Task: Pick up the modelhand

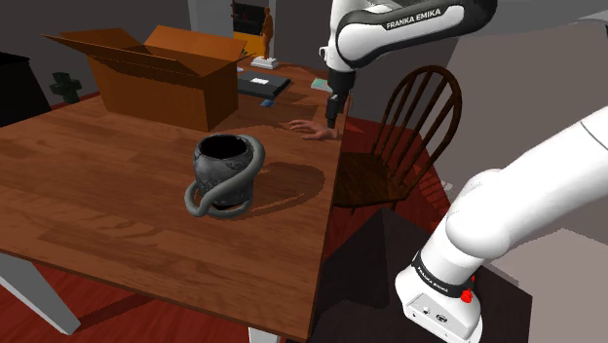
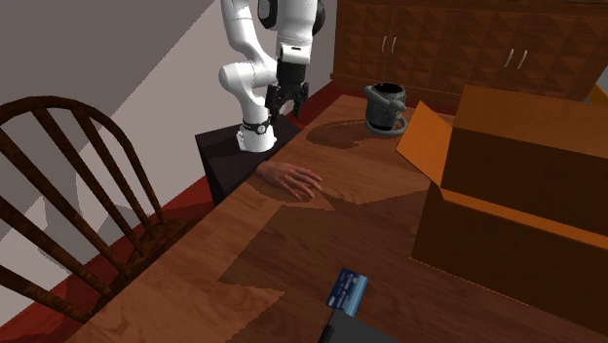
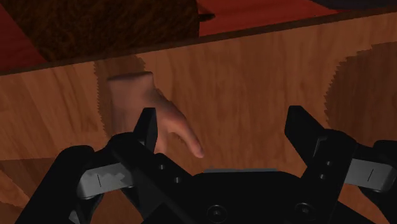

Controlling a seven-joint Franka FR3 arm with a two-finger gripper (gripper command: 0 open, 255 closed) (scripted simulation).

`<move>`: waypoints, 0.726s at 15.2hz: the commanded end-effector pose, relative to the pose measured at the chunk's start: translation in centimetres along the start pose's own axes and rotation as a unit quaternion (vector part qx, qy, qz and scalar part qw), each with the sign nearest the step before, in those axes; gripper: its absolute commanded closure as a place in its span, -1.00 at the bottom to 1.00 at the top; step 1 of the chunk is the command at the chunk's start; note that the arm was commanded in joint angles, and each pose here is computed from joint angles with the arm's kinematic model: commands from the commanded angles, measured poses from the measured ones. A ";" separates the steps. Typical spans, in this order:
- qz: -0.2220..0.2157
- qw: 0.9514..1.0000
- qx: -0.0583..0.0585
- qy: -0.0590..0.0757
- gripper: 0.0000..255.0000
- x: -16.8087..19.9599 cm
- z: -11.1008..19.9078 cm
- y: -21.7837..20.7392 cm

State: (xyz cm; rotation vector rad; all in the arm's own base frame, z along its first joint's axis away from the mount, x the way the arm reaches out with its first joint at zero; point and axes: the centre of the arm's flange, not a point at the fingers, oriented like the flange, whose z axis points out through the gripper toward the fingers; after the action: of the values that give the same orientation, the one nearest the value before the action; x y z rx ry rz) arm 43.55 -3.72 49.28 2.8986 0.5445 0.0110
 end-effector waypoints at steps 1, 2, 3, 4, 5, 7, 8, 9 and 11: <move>-0.019 1.000 -0.018 0.007 -1.00 2.0 1.2 0.8; -0.028 0.999 -0.026 0.010 -1.00 2.9 1.7 1.2; -0.038 0.999 -0.035 0.013 -1.00 3.9 2.1 1.6; -0.047 0.998 -0.043 0.016 -1.00 4.8 2.6 2.0; -0.056 0.997 -0.052 0.019 -1.00 5.8 3.1 2.3; -0.074 0.995 -0.069 0.025 -1.00 7.7 3.9 3.1; -0.083 0.993 -0.078 0.027 -1.00 8.7 4.4 3.4; -0.092 0.992 -0.086 0.030 -1.00 9.7 4.8 3.7; -0.105 0.989 -0.099 0.035 -1.00 11.2 5.4 4.2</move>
State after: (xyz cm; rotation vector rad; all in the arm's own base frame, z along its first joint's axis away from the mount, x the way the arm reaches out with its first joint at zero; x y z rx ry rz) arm 54.91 -4.58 44.71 2.6625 0.7935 0.1210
